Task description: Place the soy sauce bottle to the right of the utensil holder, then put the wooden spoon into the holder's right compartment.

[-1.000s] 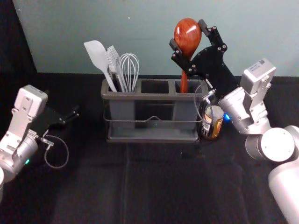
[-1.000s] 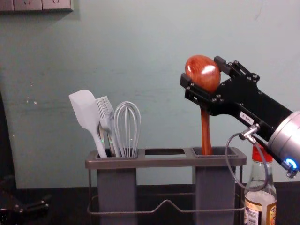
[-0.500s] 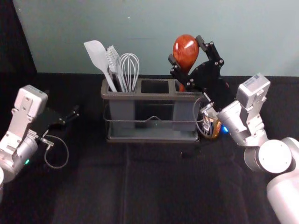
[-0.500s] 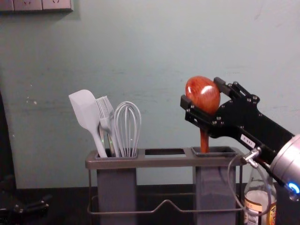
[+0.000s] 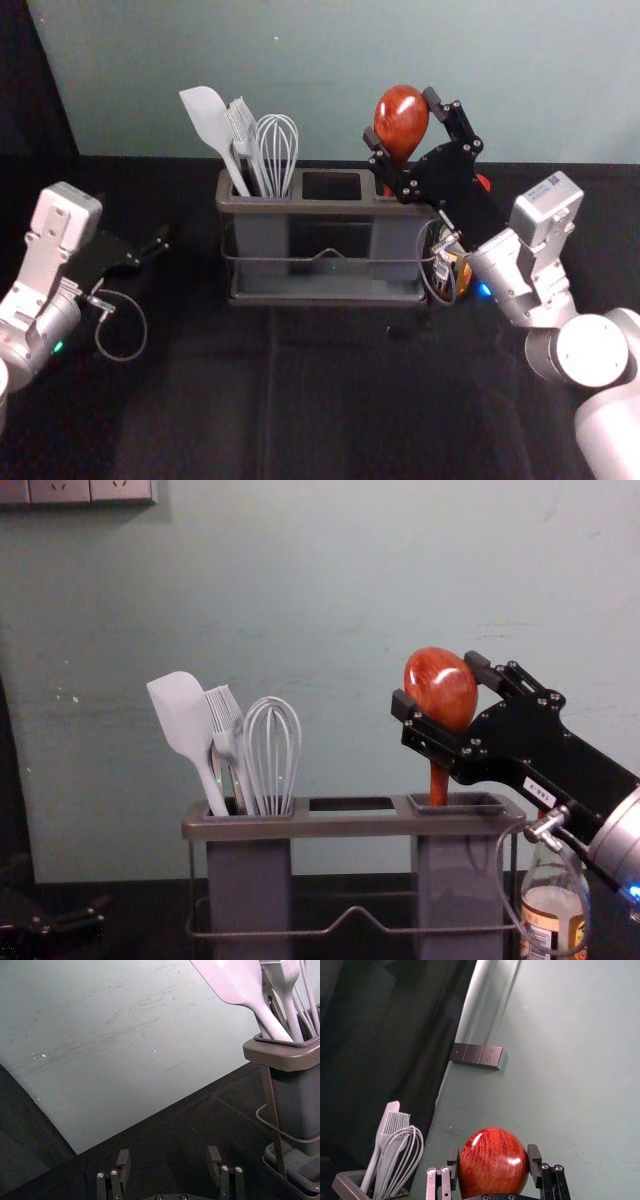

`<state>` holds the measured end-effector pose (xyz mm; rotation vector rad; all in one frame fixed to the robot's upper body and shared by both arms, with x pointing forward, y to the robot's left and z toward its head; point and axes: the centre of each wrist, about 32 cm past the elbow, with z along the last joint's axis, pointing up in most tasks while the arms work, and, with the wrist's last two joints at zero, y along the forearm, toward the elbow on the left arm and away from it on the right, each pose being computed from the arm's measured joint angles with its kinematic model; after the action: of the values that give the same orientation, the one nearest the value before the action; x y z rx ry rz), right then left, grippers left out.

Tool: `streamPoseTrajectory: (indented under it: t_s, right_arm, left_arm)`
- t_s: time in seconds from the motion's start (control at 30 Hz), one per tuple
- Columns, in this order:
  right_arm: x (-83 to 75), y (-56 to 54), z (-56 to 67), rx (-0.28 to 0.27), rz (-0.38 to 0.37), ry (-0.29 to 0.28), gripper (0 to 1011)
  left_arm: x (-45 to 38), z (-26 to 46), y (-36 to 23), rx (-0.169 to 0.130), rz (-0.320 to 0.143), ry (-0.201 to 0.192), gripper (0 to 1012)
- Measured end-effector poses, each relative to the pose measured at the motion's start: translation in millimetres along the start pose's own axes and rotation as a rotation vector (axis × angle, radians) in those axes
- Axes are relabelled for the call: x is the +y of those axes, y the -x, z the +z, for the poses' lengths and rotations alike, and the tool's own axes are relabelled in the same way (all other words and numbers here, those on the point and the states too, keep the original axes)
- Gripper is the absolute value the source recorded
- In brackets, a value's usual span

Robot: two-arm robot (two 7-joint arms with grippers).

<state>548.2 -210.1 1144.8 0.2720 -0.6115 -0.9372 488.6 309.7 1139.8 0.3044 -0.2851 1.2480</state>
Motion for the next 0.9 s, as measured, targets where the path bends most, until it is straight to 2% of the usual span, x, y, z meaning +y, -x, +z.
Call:
streamPoseTrajectory:
  t_s: [0.57,0.77,0.9]
  right_arm:
    - [-17.2,2.4,0.1,0.001,-0.022,0.018,844]
    - [-19.3,2.5,2.2,0.000,-0.027,0.013,977]
    - [-19.2,2.2,5.1,-0.004,-0.031,0.005,1002]
  left_arm:
    - [0.0,0.0,0.0,0.000,0.000,0.000,1005]
    - [0.0,0.0,0.0,0.000,0.000,0.000,1005]
    - [0.0,0.0,0.0,0.000,0.000,0.000,1005]
